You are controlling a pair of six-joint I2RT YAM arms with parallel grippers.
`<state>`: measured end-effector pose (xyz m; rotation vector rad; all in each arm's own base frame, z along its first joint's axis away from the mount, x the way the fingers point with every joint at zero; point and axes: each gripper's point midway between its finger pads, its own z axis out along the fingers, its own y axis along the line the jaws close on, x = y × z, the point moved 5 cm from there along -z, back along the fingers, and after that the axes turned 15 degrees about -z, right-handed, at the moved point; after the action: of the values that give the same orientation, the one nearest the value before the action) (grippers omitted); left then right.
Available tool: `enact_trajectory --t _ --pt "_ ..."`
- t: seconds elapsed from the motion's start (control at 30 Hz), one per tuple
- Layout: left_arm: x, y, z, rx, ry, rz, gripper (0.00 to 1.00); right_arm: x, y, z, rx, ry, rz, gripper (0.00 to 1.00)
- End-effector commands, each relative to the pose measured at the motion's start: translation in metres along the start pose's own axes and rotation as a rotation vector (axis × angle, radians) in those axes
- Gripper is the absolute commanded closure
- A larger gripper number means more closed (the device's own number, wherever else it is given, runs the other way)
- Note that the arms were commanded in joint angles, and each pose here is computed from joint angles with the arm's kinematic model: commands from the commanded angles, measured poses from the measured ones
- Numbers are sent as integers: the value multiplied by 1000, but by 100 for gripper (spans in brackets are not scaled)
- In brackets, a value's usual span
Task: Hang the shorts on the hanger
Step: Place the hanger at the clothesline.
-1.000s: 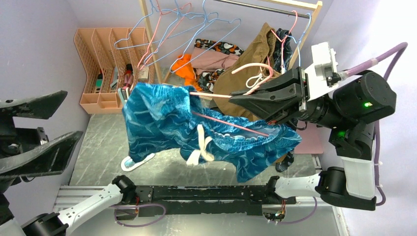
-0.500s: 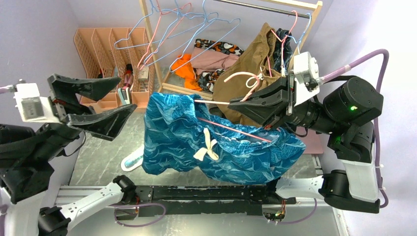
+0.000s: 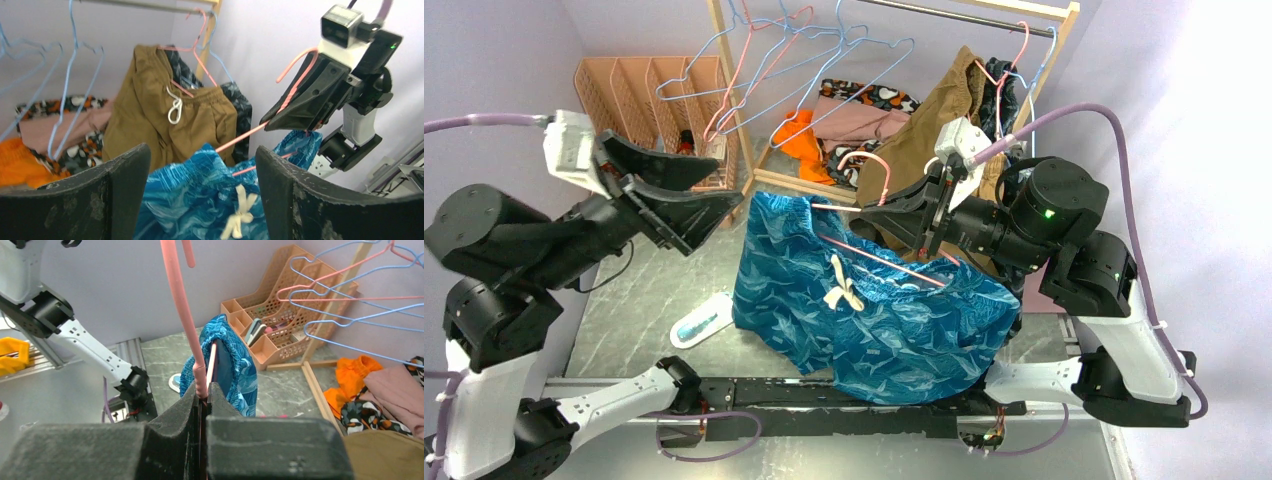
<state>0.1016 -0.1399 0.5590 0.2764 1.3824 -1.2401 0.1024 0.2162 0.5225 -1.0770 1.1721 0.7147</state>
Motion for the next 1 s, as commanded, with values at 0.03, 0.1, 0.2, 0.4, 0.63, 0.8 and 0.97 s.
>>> enact_trajectory --t 0.03,0.1,0.2,0.4,0.63,0.8,0.97 --pt "34 23 10 -110 137 -130 20 -15 -14 0 96 -68 -23 100" --pt "40 27 14 -108 148 -126 22 -12 -15 3 103 -59 -23 100" --pt "43 30 17 -93 147 -83 24 -6 -15 7 104 -33 -26 100" --pt "36 11 14 159 100 188 15 3 1 13 -32 22 -20 100" --pt "66 -2 23 451 241 312 6 9 2 8 -1 18 15 100" --pt "92 18 43 467 345 325 1 16 6 11 -20 43 40 100" --pt "104 26 60 519 356 345 0 17 11 11 -52 38 59 100"
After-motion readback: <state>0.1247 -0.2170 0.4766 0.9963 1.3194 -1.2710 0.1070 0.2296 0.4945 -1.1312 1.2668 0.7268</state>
